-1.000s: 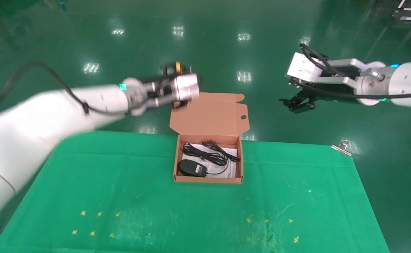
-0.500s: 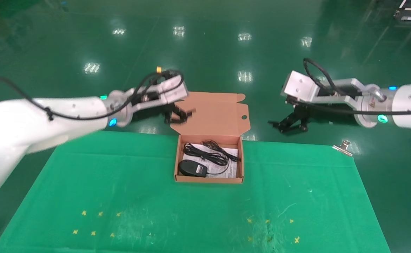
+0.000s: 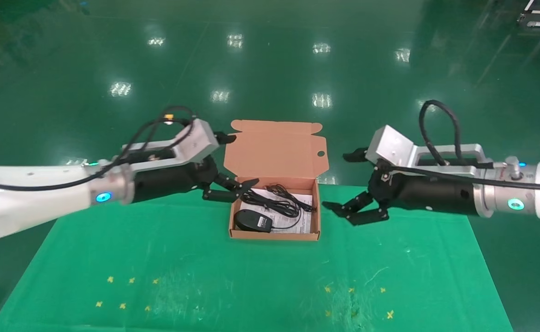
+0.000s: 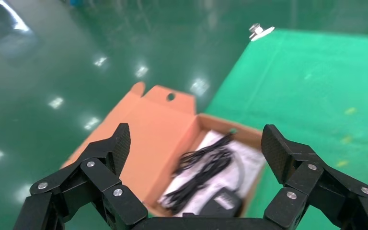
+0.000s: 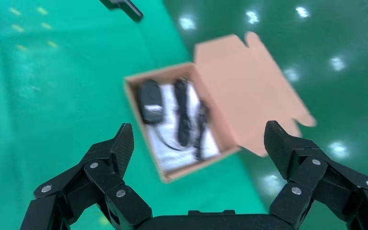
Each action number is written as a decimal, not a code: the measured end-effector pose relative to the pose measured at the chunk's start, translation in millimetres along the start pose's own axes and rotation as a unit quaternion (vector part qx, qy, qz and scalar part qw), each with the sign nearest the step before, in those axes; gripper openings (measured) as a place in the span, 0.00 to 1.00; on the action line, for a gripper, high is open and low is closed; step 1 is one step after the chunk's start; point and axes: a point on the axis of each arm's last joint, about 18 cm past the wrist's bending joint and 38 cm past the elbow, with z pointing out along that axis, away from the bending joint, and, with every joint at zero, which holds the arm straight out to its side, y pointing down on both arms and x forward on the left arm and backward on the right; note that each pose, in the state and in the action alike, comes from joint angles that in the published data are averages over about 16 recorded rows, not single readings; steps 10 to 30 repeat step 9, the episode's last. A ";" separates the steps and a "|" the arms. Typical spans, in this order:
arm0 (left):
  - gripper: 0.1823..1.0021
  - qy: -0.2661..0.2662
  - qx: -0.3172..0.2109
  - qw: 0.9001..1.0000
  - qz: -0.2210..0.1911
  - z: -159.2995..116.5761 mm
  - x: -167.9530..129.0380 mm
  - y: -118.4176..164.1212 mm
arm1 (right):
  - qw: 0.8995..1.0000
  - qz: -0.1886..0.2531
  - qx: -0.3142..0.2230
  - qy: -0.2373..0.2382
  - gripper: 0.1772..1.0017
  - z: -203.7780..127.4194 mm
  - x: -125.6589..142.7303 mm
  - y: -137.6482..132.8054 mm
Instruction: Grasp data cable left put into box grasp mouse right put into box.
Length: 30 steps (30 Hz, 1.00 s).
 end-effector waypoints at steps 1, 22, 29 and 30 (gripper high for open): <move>0.99 0.005 0.007 1.000 -0.009 -5.3 2.3 -0.1 | 1.000 0.006 0.007 -0.007 1.00 -1.6 -4.0 0.1; 1.00 0.030 0.038 0.998 -0.044 -30.6 12.8 -2.1 | 0.998 0.029 0.042 -0.038 1.00 -10.5 -22.0 -0.3; 1.00 0.030 0.038 0.998 -0.044 -30.6 12.8 -2.1 | 0.998 0.029 0.042 -0.038 1.00 -10.5 -22.0 -0.3; 1.00 0.030 0.038 0.998 -0.044 -30.6 12.8 -2.1 | 0.998 0.029 0.042 -0.038 1.00 -10.5 -22.0 -0.3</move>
